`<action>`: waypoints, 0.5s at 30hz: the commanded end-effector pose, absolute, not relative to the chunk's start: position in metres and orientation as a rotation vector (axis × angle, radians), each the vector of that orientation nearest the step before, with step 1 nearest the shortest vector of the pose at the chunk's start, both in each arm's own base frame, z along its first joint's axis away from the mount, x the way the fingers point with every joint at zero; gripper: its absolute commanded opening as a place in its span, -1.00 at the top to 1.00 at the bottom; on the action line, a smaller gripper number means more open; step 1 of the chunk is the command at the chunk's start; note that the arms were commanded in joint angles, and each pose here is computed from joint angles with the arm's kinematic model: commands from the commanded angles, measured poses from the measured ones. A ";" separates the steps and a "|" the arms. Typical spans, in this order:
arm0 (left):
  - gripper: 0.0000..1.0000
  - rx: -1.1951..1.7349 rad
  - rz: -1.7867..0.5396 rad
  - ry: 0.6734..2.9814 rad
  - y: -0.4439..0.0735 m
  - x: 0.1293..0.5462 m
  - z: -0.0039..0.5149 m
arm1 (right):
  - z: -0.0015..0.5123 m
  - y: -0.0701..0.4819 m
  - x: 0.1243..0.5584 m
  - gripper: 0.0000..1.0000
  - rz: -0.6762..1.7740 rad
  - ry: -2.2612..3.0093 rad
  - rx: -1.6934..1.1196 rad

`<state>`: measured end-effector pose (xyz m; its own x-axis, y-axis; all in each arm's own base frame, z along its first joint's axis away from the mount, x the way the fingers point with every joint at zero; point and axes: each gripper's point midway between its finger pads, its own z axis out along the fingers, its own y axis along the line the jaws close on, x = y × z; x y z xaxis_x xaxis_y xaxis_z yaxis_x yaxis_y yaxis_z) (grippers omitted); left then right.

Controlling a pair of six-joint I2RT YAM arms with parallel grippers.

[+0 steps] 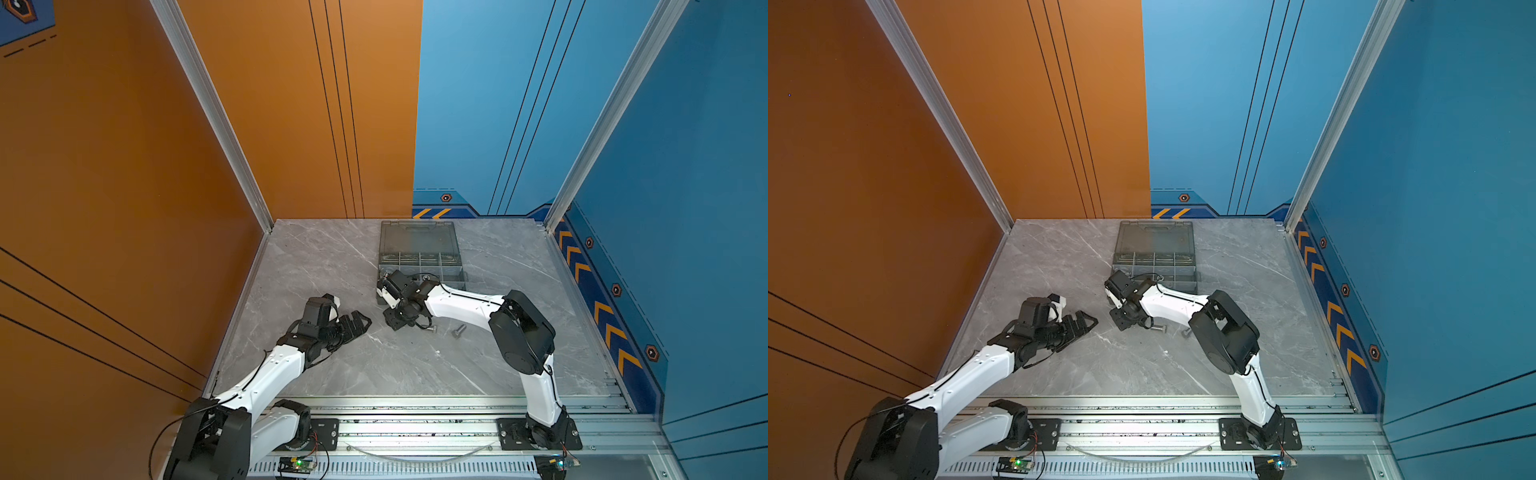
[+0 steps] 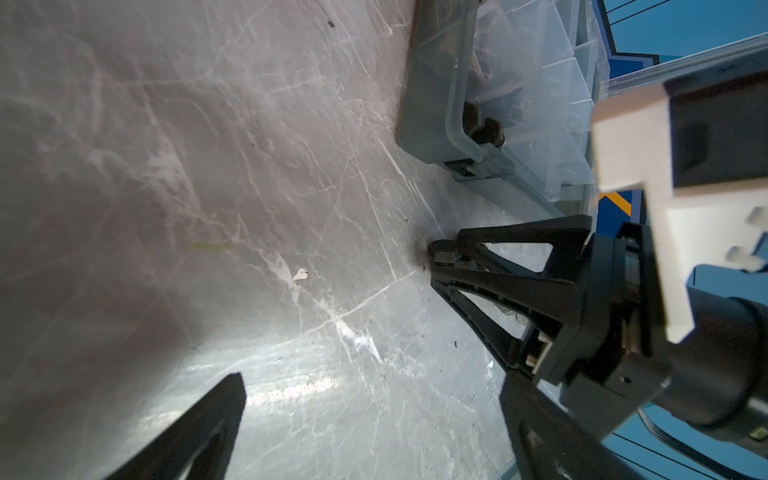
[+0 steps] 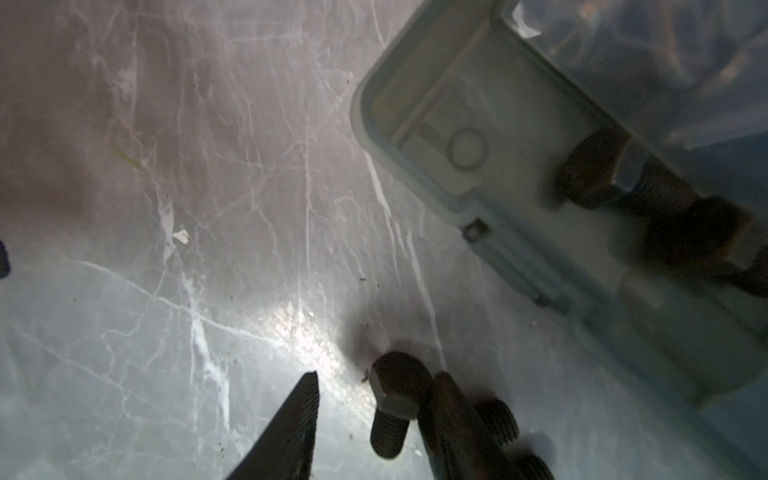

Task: Sort the screws and nuts into containers
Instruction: 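Lower the right gripper onto a black hex bolt and close on it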

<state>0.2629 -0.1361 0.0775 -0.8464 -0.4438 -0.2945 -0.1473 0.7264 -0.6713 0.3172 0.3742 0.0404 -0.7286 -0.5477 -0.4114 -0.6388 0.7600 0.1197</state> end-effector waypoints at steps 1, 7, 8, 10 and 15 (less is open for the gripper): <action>-0.95 -0.443 -0.948 2.491 -0.140 0.262 0.078 | 0.030 0.372 0.319 0.05 0.299 2.636 -0.896; -0.95 -0.446 -0.947 2.490 -0.139 0.262 0.079 | 0.023 0.367 0.317 0.07 0.266 2.656 -0.904; -0.96 -0.448 -0.946 2.490 -0.139 0.263 0.078 | 0.022 0.366 0.316 0.06 0.257 2.658 -0.904; -0.95 -0.448 -0.944 2.487 -0.138 0.263 0.079 | 0.020 0.364 0.313 0.08 0.236 2.664 -0.916; -0.95 -0.451 -0.945 2.492 -0.138 0.263 0.076 | 0.016 0.361 0.309 0.20 0.211 2.673 -0.930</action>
